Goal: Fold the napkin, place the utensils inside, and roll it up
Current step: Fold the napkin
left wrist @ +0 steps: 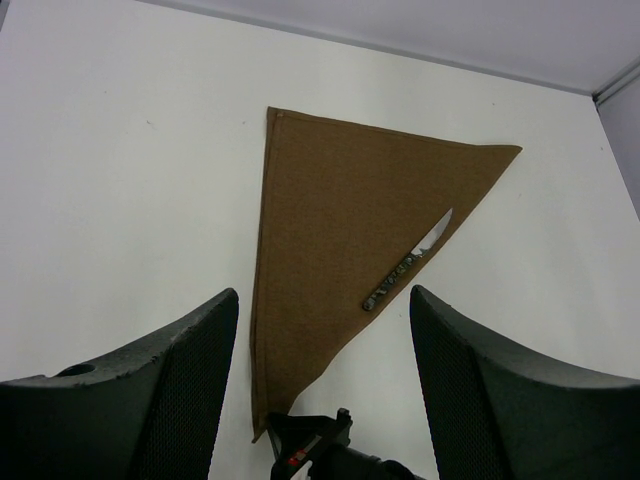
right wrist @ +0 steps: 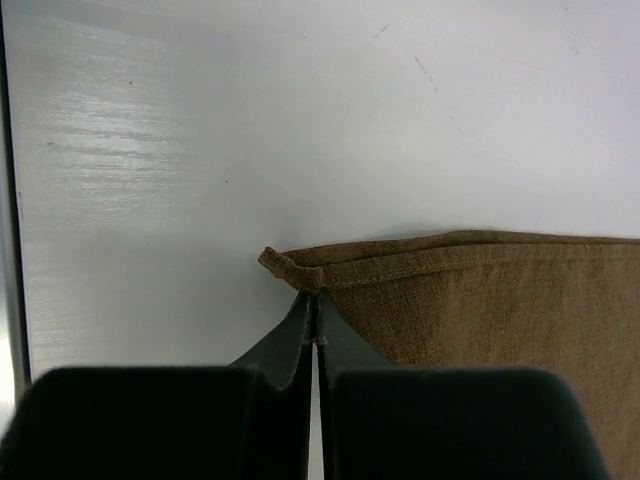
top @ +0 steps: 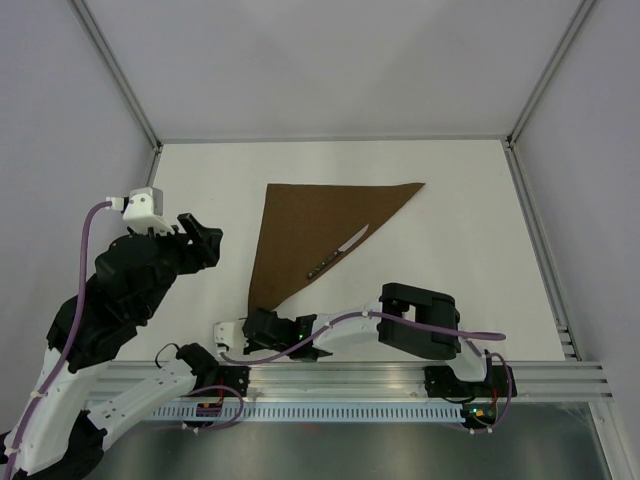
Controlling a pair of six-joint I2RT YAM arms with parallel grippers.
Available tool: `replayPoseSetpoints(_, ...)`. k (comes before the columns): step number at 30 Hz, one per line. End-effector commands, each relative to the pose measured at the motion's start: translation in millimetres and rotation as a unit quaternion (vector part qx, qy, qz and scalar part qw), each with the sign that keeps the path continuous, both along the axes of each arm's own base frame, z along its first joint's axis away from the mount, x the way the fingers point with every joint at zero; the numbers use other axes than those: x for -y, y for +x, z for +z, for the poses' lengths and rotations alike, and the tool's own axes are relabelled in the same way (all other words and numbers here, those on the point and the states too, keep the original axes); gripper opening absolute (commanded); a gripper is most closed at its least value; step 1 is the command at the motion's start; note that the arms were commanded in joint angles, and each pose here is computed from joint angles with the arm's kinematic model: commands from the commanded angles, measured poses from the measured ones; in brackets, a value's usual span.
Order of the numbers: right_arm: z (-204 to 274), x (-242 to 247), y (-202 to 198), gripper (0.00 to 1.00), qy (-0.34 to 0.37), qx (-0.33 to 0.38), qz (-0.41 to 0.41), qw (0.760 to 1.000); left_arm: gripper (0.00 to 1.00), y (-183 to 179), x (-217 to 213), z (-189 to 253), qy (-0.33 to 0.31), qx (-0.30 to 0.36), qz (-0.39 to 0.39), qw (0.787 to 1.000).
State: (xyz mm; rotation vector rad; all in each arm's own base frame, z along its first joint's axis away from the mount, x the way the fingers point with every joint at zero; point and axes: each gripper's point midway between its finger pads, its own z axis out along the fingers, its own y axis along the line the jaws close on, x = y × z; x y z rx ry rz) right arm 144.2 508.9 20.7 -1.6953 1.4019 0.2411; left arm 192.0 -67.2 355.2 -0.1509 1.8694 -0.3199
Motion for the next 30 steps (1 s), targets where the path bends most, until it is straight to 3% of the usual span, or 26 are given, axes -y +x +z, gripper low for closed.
replayPoseSetpoints(1, 34.2, -15.2, 6.2, 0.00, 0.043, -0.023, -0.013, 0.999, 0.73, 3.5, 2.4, 2.7, -0.005, 0.006, 0.001, 1.000)
replayPoseSetpoints(16, 87.7, -21.7, 28.2, 0.00, 0.090, -0.048, -0.065, 0.993, 0.74, 4.5, -1.2, 9.2, -0.008, 0.017, 0.011, 1.000)
replayPoseSetpoints(30, 96.3, 27.4, 96.6, 0.01, 0.093, -0.044, -0.191, 0.976, 0.74, 14.5, 9.6, 10.2, -0.011, 0.016, 0.005, 1.000)
